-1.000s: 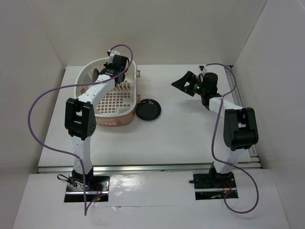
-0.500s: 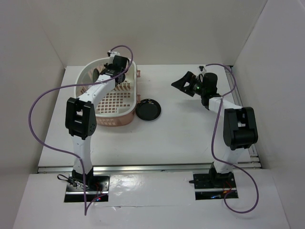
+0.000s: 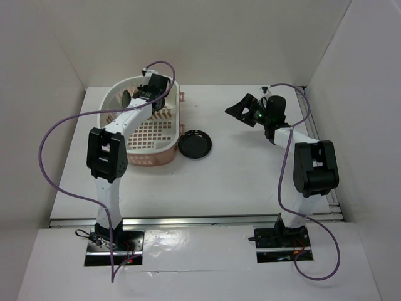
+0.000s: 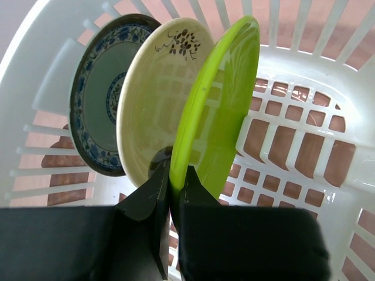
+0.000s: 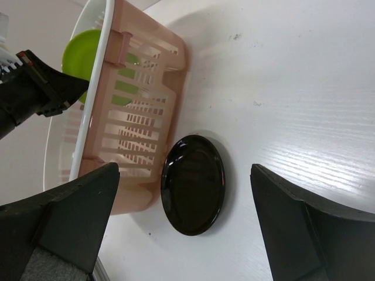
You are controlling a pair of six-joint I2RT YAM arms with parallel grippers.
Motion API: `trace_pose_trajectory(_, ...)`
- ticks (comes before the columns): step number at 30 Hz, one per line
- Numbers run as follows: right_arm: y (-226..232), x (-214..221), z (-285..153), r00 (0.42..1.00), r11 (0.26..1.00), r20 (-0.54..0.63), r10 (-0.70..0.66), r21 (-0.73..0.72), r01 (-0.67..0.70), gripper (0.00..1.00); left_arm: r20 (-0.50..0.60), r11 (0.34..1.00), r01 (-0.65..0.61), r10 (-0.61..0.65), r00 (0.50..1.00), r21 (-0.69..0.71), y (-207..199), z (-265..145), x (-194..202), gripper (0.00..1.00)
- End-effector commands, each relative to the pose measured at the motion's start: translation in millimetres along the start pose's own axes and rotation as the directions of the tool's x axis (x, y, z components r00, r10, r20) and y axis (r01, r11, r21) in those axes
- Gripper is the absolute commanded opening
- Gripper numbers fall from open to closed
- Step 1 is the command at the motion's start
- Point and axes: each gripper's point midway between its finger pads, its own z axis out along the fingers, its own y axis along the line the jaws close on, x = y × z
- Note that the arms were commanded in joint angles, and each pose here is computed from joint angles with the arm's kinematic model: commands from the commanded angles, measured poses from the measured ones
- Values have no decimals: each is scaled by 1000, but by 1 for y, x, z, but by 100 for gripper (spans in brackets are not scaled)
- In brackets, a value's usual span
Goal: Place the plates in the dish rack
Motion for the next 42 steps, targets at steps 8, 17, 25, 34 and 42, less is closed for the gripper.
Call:
trace_pose_trajectory(8, 8, -1, 2, 1000, 999, 12, -20, -36, 21, 100, -9, 999, 46, -46, 999, 23, -14, 11, 0, 13)
trace_pose_trajectory(17, 13, -4, 2, 999, 998, 16, -31, -54, 32, 100, 3, 998, 50, -50, 999, 35, -11, 5, -7, 48)
trace_pose_trajectory(25, -19, 11, 8, 1000, 999, -27, -10, 48, 12, 100, 42, 995, 92, -94, 995, 49, -2, -3, -29, 81)
trace_pose_trajectory(34, -59, 83, 20, 984, 995, -178, -15, 98, 33, 97, 104, 933, 191, -232, 967, 304, 2, -76, -93, 100)
trace_pose_trajectory(42, -58, 126, 46, 953, 999, -304, 7, 45, 7, 88, 55, 720, 223, -341, 939, 657, -4, -204, -115, 100)
